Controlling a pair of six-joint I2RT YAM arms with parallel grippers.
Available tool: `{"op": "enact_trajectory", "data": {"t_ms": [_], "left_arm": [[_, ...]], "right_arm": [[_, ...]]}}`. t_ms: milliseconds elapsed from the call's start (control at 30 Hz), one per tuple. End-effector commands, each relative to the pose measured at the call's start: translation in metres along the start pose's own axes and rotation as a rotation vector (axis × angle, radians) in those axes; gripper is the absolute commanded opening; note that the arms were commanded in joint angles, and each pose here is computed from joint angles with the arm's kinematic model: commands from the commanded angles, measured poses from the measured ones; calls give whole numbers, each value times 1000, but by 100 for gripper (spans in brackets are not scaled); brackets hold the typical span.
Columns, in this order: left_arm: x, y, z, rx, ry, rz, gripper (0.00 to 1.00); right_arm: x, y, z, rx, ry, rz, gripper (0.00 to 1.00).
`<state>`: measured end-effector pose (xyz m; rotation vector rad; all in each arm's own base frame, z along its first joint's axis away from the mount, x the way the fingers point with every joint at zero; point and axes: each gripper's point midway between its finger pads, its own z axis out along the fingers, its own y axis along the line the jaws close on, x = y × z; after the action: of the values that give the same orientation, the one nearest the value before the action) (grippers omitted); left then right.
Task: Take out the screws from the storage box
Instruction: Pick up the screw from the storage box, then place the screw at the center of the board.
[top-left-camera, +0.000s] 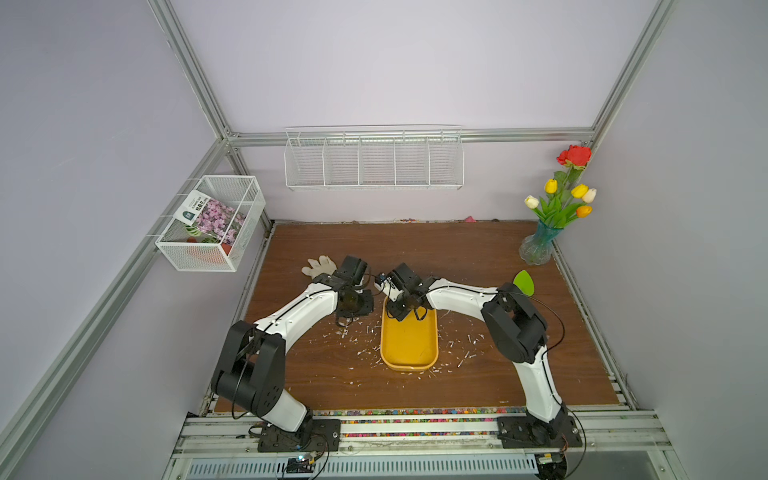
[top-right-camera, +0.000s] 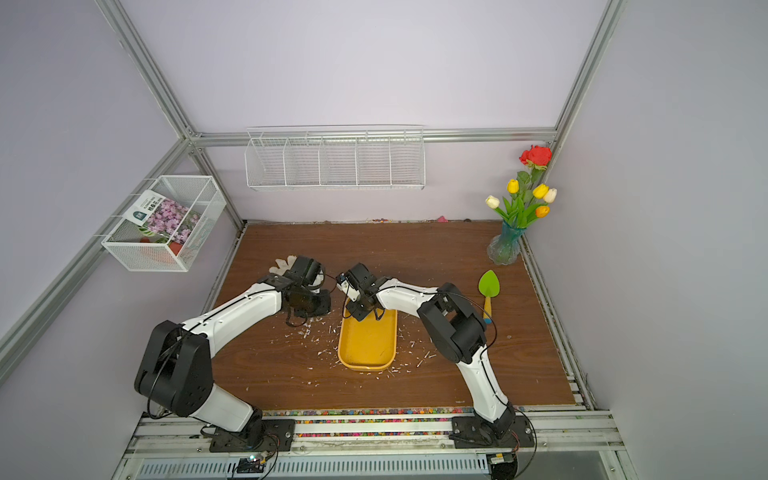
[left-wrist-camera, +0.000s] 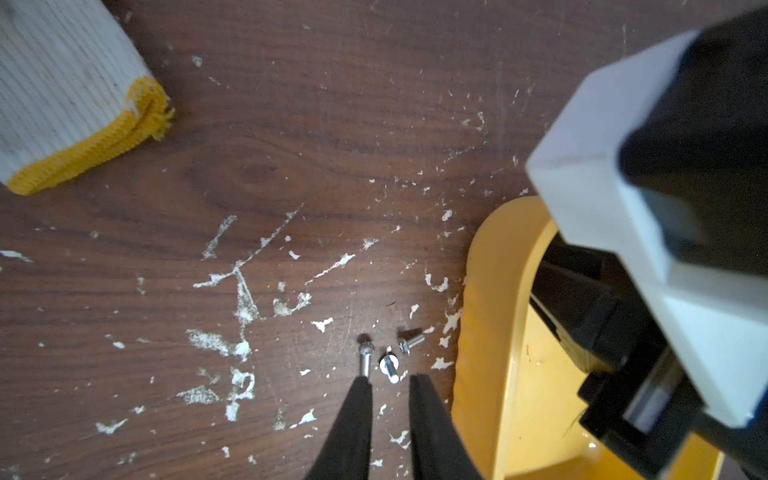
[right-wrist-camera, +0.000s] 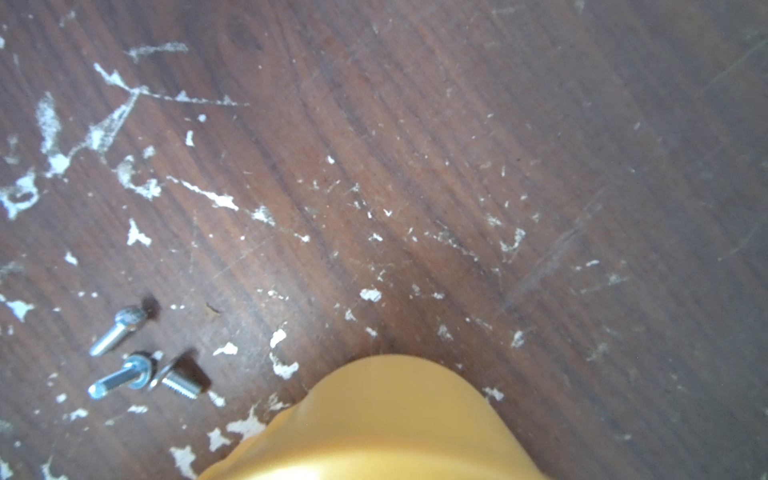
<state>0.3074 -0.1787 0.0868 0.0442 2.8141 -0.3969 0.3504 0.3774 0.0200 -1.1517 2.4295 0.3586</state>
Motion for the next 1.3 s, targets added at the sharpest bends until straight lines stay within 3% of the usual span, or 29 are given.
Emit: {"op": "enact_trajectory", "data": {"t_ms": [0, 667, 900, 1033, 1267], "left_arm": [[0, 0, 4, 9, 8, 9, 22], [-7, -1, -2, 7, -20, 7, 22], [-9, 0, -3, 4, -22, 11, 22], [-14, 0, -5, 4, -30, 15, 22], [-23, -2, -7, 4, -39, 26, 22]], "right_arm": [[42, 2, 13, 2, 134, 5, 17], [-2, 3, -34, 2, 0, 21, 7], [-7, 1, -76, 17, -45, 36, 6], [3, -7, -104, 36, -61, 79, 6], [55, -36, -146, 85, -69, 219, 6]]}}
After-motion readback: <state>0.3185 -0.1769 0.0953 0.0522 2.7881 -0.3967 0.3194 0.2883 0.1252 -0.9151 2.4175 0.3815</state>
